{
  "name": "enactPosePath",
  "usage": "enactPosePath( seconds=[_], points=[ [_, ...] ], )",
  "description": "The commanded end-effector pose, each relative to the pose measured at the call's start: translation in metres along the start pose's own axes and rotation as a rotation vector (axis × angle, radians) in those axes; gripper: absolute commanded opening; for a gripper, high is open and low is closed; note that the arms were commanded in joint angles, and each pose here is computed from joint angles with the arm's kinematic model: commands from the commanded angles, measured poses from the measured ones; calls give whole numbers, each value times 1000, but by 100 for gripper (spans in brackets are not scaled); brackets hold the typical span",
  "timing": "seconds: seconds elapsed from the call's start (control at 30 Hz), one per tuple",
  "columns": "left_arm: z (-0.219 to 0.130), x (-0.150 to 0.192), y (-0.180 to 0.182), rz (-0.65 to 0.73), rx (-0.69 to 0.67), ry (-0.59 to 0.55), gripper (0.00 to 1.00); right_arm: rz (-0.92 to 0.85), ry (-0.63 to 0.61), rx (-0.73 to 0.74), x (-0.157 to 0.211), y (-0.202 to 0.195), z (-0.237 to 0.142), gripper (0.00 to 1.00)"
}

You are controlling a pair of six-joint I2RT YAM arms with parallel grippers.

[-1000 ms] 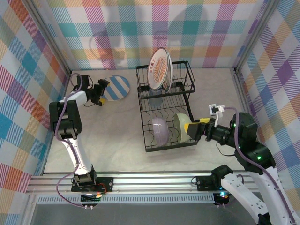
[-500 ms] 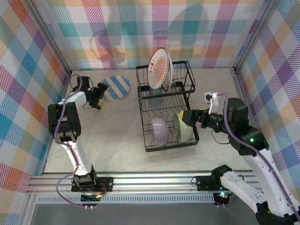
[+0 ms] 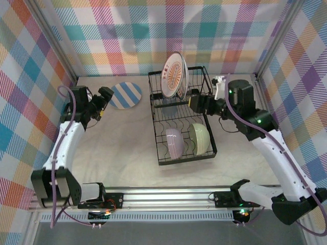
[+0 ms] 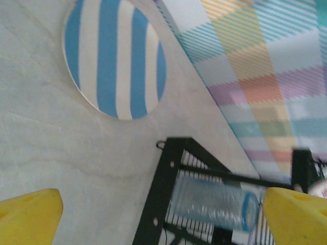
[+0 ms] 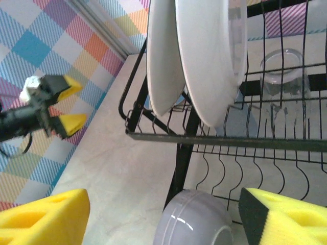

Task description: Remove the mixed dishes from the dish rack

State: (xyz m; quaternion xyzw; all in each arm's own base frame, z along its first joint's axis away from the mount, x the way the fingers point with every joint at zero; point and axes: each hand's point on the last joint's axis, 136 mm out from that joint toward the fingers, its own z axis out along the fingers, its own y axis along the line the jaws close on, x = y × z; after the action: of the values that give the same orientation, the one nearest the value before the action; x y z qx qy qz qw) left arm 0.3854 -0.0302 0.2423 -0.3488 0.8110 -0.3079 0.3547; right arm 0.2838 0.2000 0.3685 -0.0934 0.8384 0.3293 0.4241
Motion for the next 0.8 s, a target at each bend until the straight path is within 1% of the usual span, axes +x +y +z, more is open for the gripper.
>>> enactPosePath(
  seconds=[0.0, 0.07, 0.17, 0.33, 0.5, 0.77],
  points=[
    [-19, 29, 5, 125, -15, 66, 100, -84, -27, 51, -15, 4, 7, 72],
    [-33, 37, 7, 175, -15, 69, 100, -116, -19, 91, -18, 3, 17, 72],
    [-52, 45, 11, 239, -11, 59, 100, -142, -17, 106, -24, 5, 26, 70],
    [-69, 59, 24, 321, -36, 73, 100, -175, -12, 116, -34, 15, 39, 64],
    [-71, 66, 35, 328, -37, 67, 100, -181, 9, 102, -36, 26, 53, 57],
    [-64, 76, 44, 326, -31, 100, 100, -185, 11, 113, -39, 35, 68, 53]
  ],
)
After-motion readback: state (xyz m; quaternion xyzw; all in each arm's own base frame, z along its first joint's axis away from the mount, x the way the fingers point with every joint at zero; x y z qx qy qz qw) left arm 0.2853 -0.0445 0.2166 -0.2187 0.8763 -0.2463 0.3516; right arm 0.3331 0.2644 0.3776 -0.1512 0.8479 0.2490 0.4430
